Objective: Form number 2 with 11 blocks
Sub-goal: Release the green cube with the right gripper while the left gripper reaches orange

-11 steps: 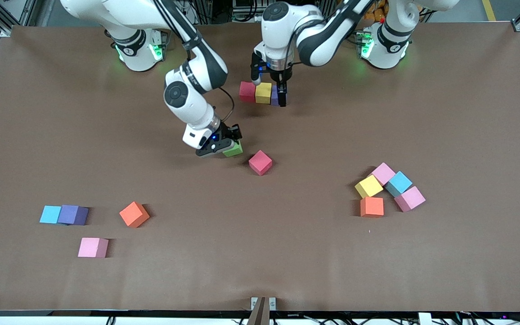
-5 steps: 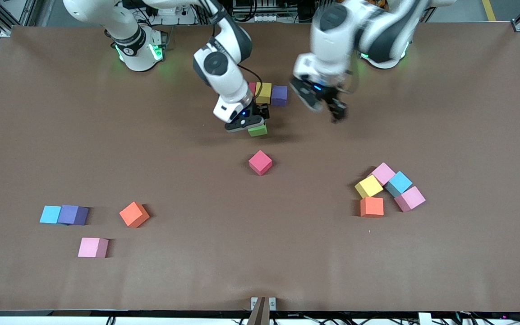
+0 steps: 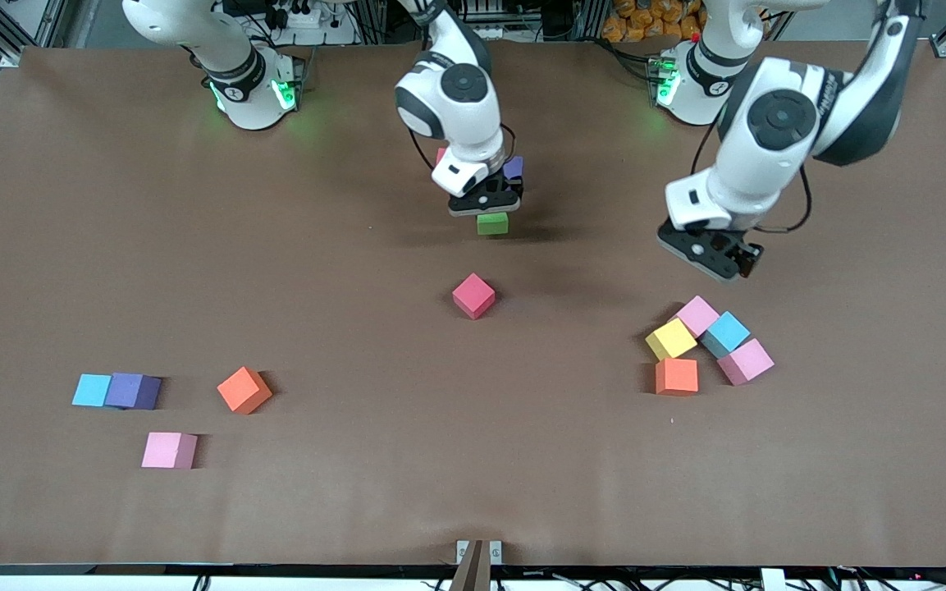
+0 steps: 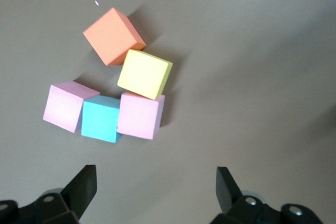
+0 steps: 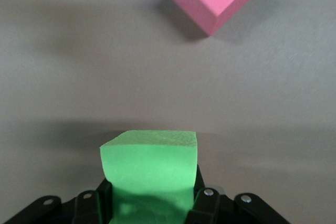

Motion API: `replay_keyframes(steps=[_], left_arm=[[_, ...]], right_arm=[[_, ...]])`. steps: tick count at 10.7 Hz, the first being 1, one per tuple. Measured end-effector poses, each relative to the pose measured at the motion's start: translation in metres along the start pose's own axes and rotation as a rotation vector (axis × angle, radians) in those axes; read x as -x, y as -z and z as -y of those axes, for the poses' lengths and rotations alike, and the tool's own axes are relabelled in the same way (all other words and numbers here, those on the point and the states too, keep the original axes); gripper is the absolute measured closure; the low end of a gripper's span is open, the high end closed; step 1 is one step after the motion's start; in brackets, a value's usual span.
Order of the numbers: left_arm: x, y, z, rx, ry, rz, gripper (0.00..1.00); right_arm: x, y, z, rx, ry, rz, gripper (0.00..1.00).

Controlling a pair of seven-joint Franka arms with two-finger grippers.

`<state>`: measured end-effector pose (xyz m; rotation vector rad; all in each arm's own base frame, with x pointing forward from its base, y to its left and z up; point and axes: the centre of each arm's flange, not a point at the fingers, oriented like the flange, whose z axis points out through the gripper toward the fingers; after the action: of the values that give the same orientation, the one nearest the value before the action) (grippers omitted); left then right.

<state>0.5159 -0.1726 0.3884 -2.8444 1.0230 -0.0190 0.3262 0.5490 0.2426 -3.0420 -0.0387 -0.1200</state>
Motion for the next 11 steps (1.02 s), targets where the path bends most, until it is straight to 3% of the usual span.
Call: replay_keyframes(steps=[7,11], left_arm=[[-0.056,-0.012,0.039,0.005,0.056,-0.045,0.00],[-0.059,-0.006,0.043,-0.001,0.085,-0.056,0.00]], right_arm=[[0.036,-0.025,0.017,0.036,-0.141,0.007,0.44],[0.054,-0.033,0.025,0.042,-0.158,0.006,0.44]])
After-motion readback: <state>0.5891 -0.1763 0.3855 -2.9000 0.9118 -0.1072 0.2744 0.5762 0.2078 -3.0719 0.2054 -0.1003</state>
